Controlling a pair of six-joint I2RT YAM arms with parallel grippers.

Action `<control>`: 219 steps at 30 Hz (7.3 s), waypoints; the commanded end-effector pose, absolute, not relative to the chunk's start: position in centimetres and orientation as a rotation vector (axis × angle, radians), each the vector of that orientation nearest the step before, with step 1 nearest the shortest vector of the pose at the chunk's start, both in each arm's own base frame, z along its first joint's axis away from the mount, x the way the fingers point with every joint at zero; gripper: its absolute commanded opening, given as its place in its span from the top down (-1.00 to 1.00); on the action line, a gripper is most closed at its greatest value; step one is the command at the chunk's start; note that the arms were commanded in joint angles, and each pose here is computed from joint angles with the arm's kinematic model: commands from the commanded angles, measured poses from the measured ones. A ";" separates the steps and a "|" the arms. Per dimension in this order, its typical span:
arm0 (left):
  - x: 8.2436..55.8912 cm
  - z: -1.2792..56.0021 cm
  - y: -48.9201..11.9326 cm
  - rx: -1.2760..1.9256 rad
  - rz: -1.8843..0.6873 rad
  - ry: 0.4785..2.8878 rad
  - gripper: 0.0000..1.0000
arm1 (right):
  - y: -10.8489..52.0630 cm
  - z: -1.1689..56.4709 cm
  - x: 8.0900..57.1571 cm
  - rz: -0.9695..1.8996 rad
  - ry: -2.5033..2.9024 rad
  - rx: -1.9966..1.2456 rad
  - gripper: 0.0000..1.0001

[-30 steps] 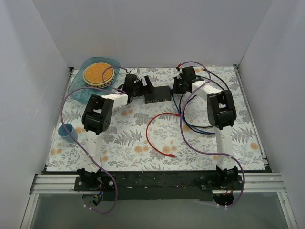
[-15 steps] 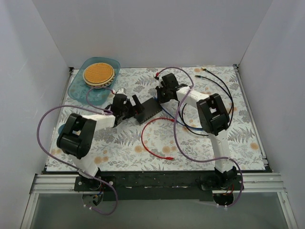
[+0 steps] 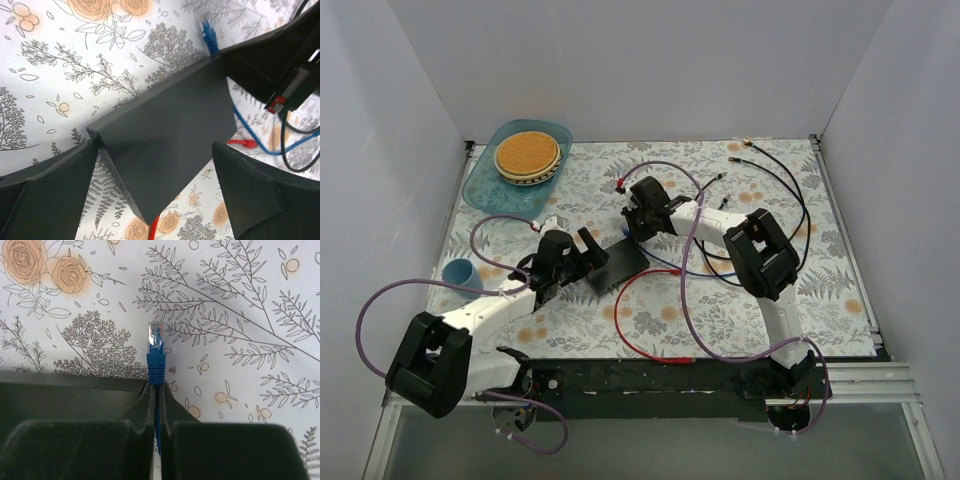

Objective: Insert the plug into the switch port

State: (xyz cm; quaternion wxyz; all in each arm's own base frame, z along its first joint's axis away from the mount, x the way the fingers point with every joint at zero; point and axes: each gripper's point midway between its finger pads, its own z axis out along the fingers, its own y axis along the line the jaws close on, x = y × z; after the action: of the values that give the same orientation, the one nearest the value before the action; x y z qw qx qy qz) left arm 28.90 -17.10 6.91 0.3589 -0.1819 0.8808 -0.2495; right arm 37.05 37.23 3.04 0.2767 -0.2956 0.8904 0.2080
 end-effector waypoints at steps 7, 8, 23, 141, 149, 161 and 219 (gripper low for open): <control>29.2 11.8 -15.3 -0.519 -0.591 2.134 -0.96 | 35.0 12.5 36.2 0.475 2.252 -0.673 0.97; 29.1 11.7 -15.2 -0.514 -0.586 2.141 -0.96 | 34.6 12.6 35.7 0.468 2.262 -0.675 0.97; 33.4 10.3 -16.8 -0.381 -0.477 2.199 -0.96 | 30.0 7.2 25.2 0.570 2.393 -0.870 0.97; 32.4 4.3 -16.8 -0.267 -0.570 2.308 -0.71 | 39.4 4.8 22.8 0.372 2.247 -0.811 0.97; 32.6 4.8 -17.2 -0.261 -0.598 2.300 -0.72 | 40.1 4.9 22.4 0.381 2.233 -0.839 0.97; 31.9 4.6 -17.7 -0.273 -0.649 2.314 -0.72 | 42.2 6.1 21.3 0.431 2.172 -0.885 0.97; 34.1 6.2 -18.7 -0.058 -0.675 2.238 -0.89 | 42.2 3.7 20.3 0.434 2.086 -1.105 0.97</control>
State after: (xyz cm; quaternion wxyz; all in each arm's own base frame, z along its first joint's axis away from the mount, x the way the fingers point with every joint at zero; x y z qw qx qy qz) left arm 33.41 -17.30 4.36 0.3844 -0.0314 0.8938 -0.2288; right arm 20.81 39.09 2.75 0.3560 -0.4118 0.8312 0.1128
